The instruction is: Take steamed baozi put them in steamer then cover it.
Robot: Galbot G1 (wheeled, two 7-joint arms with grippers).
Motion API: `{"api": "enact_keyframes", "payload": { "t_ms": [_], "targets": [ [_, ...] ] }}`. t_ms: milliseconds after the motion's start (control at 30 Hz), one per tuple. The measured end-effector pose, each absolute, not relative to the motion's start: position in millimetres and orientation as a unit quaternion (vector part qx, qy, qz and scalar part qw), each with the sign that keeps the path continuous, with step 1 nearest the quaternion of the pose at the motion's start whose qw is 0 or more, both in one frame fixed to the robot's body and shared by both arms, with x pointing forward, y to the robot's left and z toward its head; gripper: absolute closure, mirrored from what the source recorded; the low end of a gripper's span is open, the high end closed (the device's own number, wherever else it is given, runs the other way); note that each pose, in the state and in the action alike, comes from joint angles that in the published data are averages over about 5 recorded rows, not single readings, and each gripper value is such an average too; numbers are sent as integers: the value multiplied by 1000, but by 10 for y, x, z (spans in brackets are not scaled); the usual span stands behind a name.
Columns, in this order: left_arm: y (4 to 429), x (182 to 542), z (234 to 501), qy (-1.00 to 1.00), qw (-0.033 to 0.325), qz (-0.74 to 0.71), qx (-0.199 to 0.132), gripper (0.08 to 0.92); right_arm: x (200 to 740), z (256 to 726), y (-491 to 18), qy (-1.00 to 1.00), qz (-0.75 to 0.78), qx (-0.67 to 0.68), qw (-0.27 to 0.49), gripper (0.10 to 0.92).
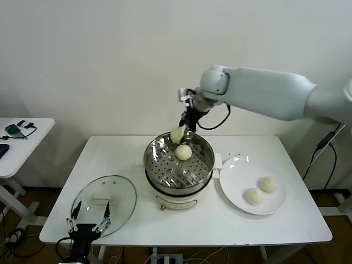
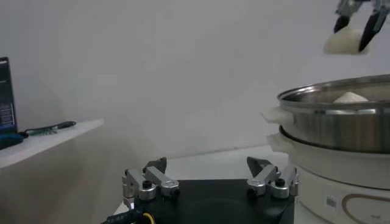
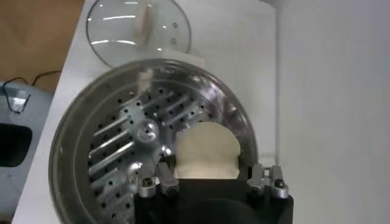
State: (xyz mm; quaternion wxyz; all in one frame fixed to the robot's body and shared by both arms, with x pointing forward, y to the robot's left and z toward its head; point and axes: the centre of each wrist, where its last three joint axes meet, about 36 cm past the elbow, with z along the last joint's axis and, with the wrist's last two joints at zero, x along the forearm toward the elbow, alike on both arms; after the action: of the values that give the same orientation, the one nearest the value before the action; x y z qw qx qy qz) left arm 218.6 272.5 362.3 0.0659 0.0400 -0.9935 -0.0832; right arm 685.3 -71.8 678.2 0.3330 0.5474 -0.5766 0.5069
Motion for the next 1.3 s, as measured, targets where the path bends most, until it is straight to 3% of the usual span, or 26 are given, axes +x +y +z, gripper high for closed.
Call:
{"api": "enact_keyframes", "payload": {
  "t_ms": [500, 667, 833, 1100, 1300],
  "targets": [
    [2754, 2187, 3610, -993, 68, -86, 42, 177, 6637, 6075, -97, -539, 531, 545, 361, 343],
    [2764, 2182, 3591, -993, 71, -87, 43, 177, 6611, 5971, -28, -538, 530, 544, 366, 273],
    [2766, 2181, 3580, -993, 72, -88, 43, 177, 6605, 5953, -10, -539, 528, 544, 368, 204],
    [2748, 2185, 3590, -992, 73, -90, 40, 177, 6625, 6108, -164, -536, 529, 546, 367, 199],
    [2734, 2173, 3580, -992, 75, -91, 39, 177, 6689, 6435, -595, -541, 529, 542, 365, 200]
  ]
}}
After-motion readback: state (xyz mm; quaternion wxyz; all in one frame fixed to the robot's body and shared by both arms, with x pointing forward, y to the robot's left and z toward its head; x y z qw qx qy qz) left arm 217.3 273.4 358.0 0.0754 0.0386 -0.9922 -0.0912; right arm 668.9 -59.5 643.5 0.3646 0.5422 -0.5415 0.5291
